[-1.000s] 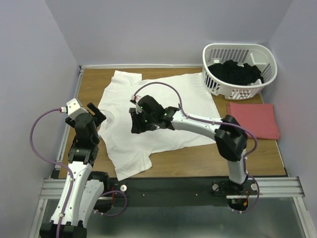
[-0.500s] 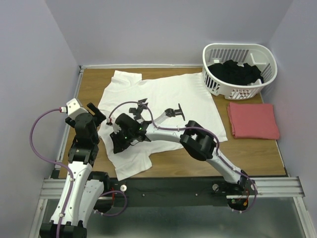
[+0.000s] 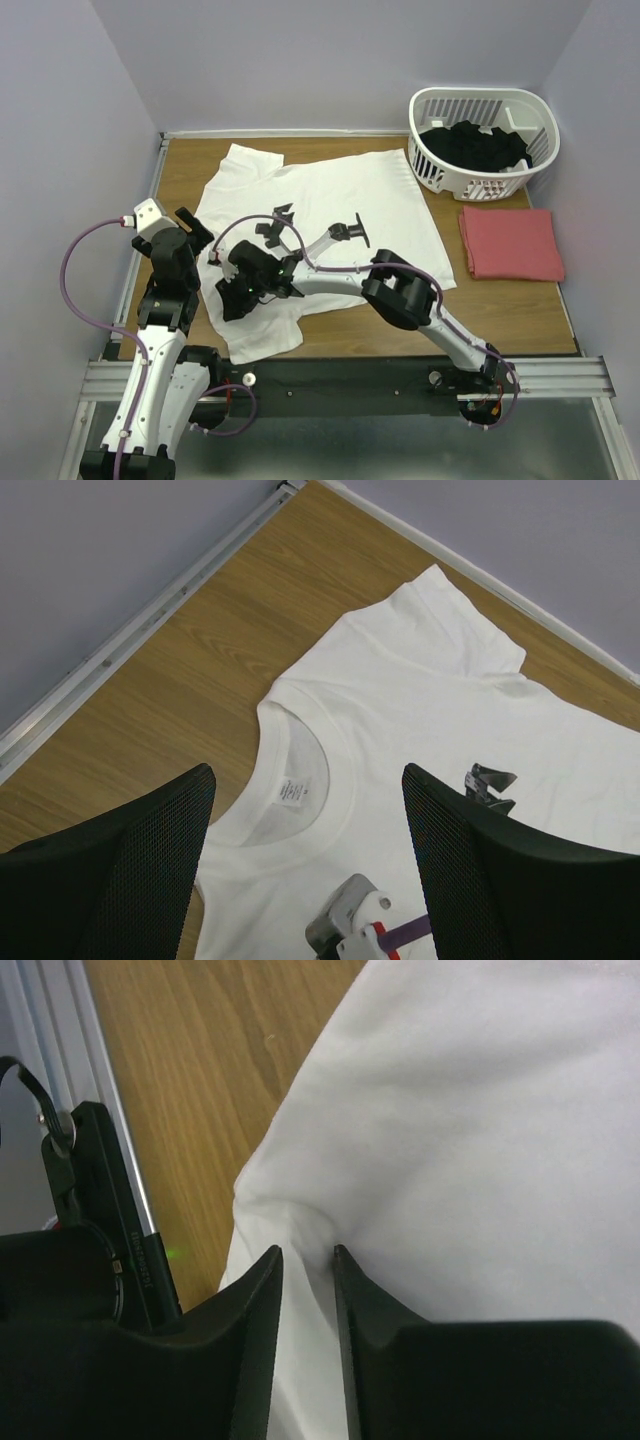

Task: Fold and stack the t-shirts
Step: Flatten the tshirt out

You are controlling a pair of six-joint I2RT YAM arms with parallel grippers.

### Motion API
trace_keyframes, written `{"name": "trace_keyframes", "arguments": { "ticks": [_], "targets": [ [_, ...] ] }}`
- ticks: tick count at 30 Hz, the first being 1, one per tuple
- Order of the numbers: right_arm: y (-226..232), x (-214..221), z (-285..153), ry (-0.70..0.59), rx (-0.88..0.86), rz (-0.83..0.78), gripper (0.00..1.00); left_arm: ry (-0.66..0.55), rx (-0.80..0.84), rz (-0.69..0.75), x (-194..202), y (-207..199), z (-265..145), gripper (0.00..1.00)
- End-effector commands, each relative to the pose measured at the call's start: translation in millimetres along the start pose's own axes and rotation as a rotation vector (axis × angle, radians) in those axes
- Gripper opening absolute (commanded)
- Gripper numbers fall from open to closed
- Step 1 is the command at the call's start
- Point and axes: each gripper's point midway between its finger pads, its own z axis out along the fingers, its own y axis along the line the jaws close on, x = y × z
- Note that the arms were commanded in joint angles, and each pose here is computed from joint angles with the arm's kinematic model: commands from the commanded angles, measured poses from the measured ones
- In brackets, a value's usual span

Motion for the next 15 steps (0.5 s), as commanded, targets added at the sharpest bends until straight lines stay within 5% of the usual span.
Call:
{"name": "trace_keyframes", "arguments": {
  "ticks": [1,8,15],
  "targets": [
    [-10.4,35.3,-4.8,0.074,0.106,-0.032,0.39,-0.031,-0.013,-0.013,-9.3,0.4,-1.0,0.83],
    [16.9,-11.2,-32.1,-0.028,0.074,-0.080,0.37,-0.030,-0.017,-0.014,-9.2,1.0,-0.9,0.83],
    [10.3,-0.3,-23.4,-0.006,0.080,-0.065,0.31,-0.031,-0.016,-0.016,-9.3,1.1,-1.3,0.83]
  ]
}}
